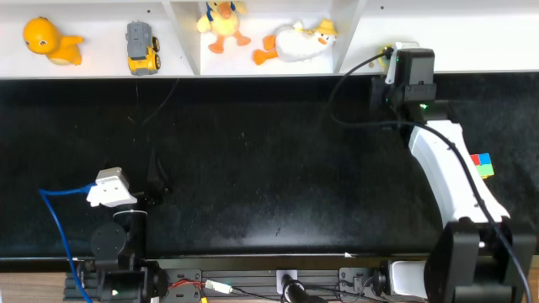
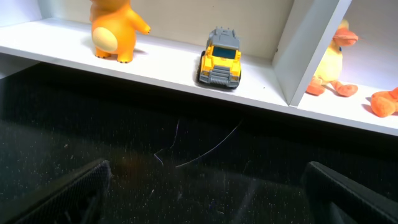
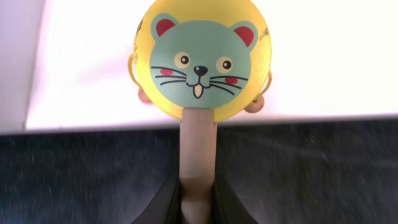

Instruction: Store Toys

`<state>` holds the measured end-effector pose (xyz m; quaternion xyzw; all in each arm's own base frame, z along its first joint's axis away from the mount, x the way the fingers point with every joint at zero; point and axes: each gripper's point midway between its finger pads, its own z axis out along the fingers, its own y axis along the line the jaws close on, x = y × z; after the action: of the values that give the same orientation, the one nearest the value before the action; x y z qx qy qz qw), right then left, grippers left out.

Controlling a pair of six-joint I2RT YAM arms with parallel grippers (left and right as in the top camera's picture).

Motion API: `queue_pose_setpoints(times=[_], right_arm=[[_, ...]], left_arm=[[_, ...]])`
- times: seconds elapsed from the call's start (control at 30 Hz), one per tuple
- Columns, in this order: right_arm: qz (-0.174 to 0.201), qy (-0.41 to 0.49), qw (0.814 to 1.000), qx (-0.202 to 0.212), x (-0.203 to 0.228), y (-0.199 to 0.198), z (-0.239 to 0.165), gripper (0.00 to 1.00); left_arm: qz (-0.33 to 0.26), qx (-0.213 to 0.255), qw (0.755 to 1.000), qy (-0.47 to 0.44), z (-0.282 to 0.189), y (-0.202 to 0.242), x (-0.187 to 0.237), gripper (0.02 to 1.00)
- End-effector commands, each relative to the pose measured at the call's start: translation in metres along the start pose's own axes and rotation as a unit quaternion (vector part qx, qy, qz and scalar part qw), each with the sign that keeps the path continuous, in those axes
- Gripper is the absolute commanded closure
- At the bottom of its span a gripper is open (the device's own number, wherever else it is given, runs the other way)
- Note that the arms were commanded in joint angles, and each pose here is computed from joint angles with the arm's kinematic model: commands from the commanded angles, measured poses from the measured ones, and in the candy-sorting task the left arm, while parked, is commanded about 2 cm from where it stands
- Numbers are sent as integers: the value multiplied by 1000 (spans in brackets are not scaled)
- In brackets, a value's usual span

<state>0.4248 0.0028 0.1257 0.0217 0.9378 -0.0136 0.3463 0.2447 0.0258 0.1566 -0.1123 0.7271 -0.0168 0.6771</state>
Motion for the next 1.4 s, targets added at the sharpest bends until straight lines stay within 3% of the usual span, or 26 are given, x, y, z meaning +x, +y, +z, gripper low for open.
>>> queue_pose_setpoints(times=[0.03,0.33,1.07,1.17,1.2,1.23,1.4], right_arm=[[-6,-24,1000,-16,-11,5,8,954],[-1,-87,996,-19,-41,7,20,954],[3,-110,994,-20,-46,9,54,956],[3,-110,994,-20,-46,9,54,847],[3,-110,994,-20,-46,9,54,776],[3,-110,994,-20,-46,9,54,632],[4,-110,994,-20,-46,9,54,384]], left_arm=[[5,-1,1000,-6,0,0,-1,20],[5,-1,1000,-6,0,0,-1,20],[5,-1,1000,-6,0,0,-1,23],[5,-1,1000,-6,0,0,-1,20],[5,-1,1000,-6,0,0,-1,20],[5,-1,1000,-6,0,0,-1,20],[6,-1,1000,-6,0,0,-1,23]])
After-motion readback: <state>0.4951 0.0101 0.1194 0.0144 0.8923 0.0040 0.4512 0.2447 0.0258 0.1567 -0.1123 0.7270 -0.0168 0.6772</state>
